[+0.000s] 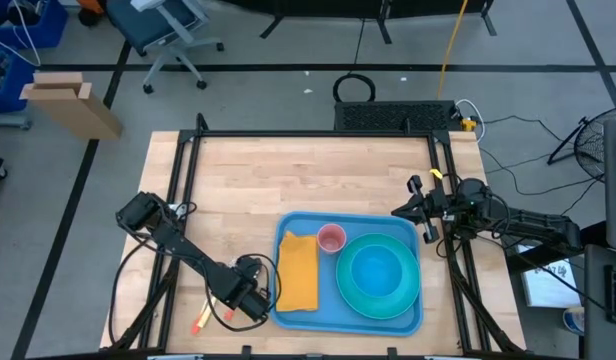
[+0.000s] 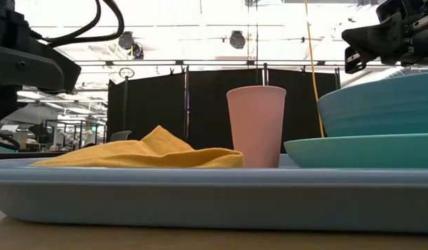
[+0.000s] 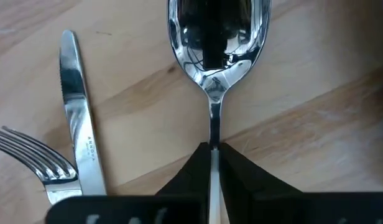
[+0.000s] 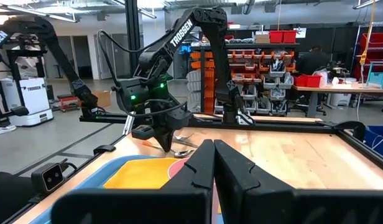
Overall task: Set up tray
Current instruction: Put the orange spoon on top of the yellow table napkin
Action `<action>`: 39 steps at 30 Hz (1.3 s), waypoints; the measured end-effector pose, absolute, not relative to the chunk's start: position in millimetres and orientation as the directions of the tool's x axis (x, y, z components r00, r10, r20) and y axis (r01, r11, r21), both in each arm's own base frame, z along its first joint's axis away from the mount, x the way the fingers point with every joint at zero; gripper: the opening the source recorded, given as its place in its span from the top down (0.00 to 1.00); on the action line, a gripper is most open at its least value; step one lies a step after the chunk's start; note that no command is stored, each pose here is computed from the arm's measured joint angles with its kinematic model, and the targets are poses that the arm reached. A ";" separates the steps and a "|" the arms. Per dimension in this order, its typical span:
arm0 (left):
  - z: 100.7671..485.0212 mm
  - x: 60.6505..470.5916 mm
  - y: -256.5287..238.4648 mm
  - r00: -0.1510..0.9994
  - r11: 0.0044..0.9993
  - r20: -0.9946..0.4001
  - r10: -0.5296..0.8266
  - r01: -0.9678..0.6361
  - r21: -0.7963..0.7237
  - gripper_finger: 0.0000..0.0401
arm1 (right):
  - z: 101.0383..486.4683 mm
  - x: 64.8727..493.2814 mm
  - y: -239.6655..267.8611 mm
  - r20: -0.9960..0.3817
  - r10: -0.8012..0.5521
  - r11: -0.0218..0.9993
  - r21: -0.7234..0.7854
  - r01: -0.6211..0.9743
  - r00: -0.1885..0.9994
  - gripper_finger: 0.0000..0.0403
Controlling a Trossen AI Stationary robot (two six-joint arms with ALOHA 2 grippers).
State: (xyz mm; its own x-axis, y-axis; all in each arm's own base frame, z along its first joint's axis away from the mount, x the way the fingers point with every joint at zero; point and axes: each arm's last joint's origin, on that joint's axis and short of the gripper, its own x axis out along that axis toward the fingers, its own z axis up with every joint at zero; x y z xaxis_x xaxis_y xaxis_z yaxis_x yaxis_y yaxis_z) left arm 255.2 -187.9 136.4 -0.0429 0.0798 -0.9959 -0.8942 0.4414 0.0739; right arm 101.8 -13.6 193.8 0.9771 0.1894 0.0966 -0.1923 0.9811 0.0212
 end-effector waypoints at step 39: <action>176.8 344.0 -147.0 0.592 0.312 -0.805 0.050 -0.774 -0.550 0.98 | 193.1 101.9 -13.5 0.099 0.191 0.979 0.047 -0.197 0.976 1.00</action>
